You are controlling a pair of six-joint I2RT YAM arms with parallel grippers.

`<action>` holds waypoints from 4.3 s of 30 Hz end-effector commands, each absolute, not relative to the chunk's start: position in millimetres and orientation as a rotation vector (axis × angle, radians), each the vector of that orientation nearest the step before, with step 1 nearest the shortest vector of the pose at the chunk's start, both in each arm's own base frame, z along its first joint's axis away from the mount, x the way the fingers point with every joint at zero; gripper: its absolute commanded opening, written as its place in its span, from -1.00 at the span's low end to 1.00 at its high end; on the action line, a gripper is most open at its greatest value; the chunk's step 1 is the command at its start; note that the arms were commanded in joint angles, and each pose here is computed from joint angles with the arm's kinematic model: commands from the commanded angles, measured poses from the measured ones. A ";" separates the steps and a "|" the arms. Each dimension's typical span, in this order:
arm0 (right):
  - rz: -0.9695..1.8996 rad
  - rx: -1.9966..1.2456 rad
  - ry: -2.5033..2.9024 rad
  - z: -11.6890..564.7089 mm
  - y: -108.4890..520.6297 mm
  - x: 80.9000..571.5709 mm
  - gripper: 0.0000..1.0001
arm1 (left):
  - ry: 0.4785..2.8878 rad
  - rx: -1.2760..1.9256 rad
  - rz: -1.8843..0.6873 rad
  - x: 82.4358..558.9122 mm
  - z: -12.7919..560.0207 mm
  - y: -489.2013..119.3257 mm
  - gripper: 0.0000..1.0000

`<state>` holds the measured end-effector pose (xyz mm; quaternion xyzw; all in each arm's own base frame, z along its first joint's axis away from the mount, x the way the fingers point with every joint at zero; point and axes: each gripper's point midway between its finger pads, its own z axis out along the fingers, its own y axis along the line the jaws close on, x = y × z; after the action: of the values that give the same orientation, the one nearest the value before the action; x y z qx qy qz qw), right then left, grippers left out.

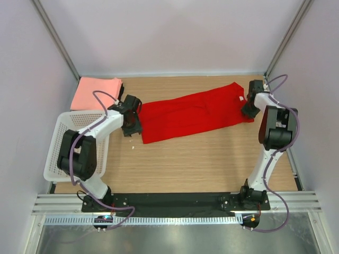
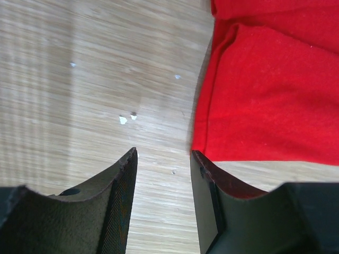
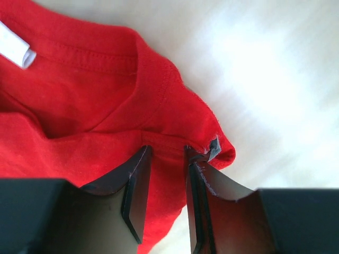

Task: Fold and stack the t-shirts
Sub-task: Fold the tshirt

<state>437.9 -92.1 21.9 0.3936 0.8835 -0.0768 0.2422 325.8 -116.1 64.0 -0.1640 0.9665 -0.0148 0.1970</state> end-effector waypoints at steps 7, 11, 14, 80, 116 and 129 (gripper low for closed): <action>-0.102 0.828 2.371 44.0 -109.9 546.7 -0.24 | 2.675 -0.217 -0.295 318.8 89.7 -185.7 -0.09; -0.077 0.813 2.328 90.5 -109.0 554.0 -0.17 | 2.672 -0.108 -0.306 313.9 87.7 -209.0 -0.07; -0.083 0.874 2.316 116.6 -107.7 537.7 -0.13 | 2.666 -0.049 -0.350 314.8 80.0 -225.8 -0.07; 0.167 0.857 2.466 98.3 40.7 495.1 -0.33 | 2.728 -0.076 -0.113 313.5 58.2 -207.4 -0.13; -0.003 0.860 2.639 36.7 106.1 493.6 -0.43 | 2.846 -0.280 0.005 324.5 6.8 -174.2 -0.45; 0.027 0.841 2.507 54.6 101.3 508.2 -0.98 | 2.865 -0.301 0.032 320.8 -1.4 -171.1 -0.97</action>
<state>486.9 103.2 23.7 0.2974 0.9384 -0.0061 0.1757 329.3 -191.4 17.5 -0.0986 0.9831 -0.0398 0.1493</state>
